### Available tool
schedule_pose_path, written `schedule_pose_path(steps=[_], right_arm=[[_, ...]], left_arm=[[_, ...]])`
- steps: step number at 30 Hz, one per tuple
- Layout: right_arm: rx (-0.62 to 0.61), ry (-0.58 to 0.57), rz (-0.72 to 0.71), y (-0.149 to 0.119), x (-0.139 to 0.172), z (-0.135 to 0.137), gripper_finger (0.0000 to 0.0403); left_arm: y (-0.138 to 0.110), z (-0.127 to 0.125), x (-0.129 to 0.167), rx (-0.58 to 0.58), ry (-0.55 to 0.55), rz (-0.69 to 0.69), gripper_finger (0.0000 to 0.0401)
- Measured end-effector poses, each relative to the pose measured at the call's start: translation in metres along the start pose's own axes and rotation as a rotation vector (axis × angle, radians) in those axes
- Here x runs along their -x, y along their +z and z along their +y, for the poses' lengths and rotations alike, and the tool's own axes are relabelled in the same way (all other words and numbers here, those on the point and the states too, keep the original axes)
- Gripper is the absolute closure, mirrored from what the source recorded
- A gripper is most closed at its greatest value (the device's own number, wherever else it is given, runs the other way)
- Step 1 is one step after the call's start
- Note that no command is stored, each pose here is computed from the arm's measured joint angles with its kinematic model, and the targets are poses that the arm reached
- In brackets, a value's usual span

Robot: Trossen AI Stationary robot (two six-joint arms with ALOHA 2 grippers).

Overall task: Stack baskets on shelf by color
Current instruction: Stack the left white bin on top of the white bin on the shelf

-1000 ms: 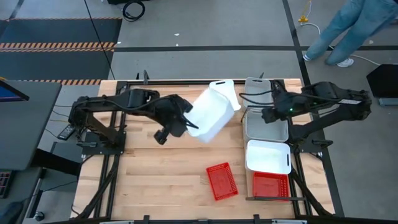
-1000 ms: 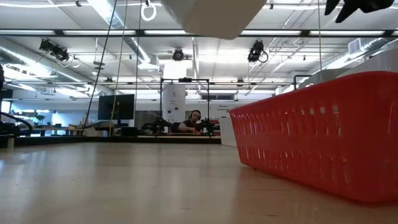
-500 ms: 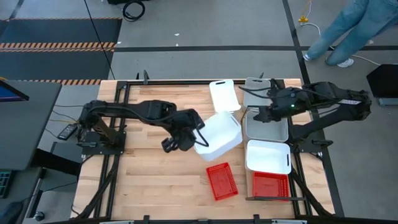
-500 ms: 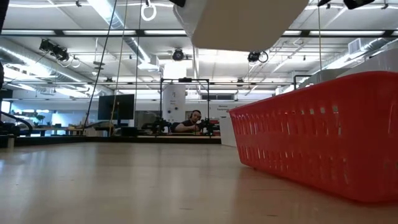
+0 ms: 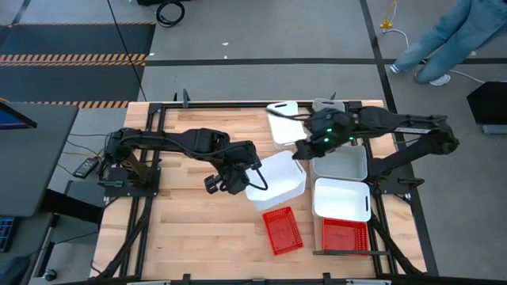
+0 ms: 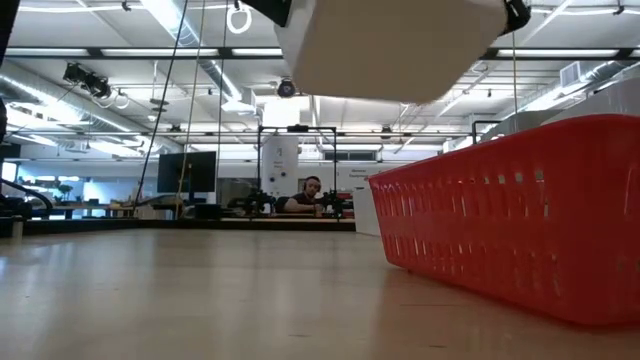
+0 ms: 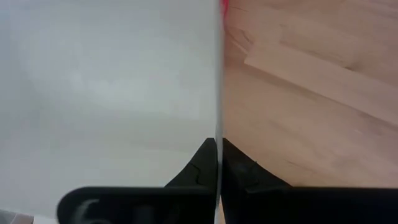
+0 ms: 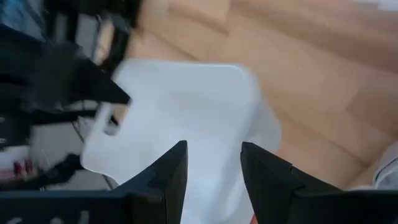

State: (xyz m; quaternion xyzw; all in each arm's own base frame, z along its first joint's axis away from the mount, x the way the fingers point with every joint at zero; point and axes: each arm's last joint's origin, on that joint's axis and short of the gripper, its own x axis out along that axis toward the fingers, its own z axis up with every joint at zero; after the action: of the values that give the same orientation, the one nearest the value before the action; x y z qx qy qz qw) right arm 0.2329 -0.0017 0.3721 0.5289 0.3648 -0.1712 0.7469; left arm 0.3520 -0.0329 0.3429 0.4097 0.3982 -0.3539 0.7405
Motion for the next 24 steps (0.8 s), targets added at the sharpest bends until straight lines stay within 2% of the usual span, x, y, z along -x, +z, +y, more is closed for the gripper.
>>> schedule_pose_path(steps=[3,11,17,24], right_arm=[[0.005,-0.026,0.077,0.002,-0.015,0.000,0.0249],[0.035,-0.084,0.128,0.003,-0.031,-0.002,0.0249],[0.026,-0.022,0.072,0.001,-0.011,0.000,0.0249],[0.039,-0.080,0.015,0.000,0.008,-0.004,0.0249]], left_arm=[[0.000,0.000,0.000,0.003,0.002,-0.003,0.0398],[0.000,0.000,0.000,0.019,0.006,0.006,0.0399],[-0.002,-0.002,0.000,0.032,-0.017,0.025,0.0399],[-0.002,-0.002,0.000,0.008,-0.017,0.025,0.0399]])
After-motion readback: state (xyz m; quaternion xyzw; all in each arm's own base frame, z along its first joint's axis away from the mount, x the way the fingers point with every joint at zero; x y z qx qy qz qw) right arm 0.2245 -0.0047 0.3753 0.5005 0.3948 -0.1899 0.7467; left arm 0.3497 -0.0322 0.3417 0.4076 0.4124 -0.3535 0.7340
